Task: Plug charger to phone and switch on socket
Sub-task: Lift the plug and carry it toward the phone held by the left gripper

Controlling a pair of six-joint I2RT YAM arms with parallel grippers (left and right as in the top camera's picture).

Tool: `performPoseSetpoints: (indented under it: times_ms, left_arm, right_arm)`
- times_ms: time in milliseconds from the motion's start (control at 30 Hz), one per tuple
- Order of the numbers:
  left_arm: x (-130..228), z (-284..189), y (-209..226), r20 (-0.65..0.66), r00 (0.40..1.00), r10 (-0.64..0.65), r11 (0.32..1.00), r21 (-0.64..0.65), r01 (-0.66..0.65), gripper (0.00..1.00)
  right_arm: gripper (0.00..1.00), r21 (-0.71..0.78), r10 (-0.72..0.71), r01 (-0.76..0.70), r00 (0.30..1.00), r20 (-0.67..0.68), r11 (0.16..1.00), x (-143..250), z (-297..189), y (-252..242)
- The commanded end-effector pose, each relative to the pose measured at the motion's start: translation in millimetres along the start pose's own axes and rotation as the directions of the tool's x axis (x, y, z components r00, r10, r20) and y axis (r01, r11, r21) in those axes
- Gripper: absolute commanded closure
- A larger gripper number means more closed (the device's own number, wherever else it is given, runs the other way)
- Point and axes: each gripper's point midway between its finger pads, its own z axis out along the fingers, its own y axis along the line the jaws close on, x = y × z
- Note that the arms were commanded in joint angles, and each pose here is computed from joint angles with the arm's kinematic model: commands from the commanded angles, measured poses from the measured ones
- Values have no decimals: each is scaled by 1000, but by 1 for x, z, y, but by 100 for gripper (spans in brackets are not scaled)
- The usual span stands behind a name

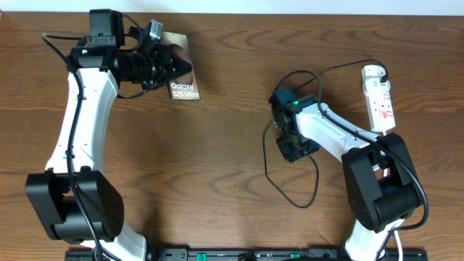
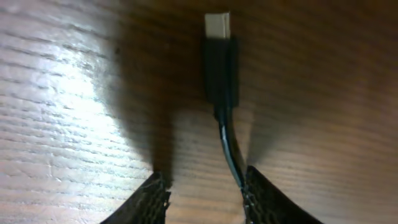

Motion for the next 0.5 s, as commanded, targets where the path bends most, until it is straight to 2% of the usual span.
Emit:
performPoseSetpoints:
  times_ms: [0,167,300,467]
  left_arm:
    - [-3,-11,-15,26,999,36,999,24,-36,93]
    - [-4,-11,-15,26,999,37,999,24,-37,92]
    - [-4,-11,-15,26,999,36,999,24,-37,93]
    - [-4,-11,-15,26,999,36,999,24,-37,93]
  right_arm:
    - [64,6,24,-24,999,-22,1000,6,8,-6]
    - [68,2,60,-60,998,-23,998,7,12,-13]
    - [78,-20,75,-75,997,-5,997,3,15,-13]
    - [71,-40,48,-47,999,25,998,-5,15,-9]
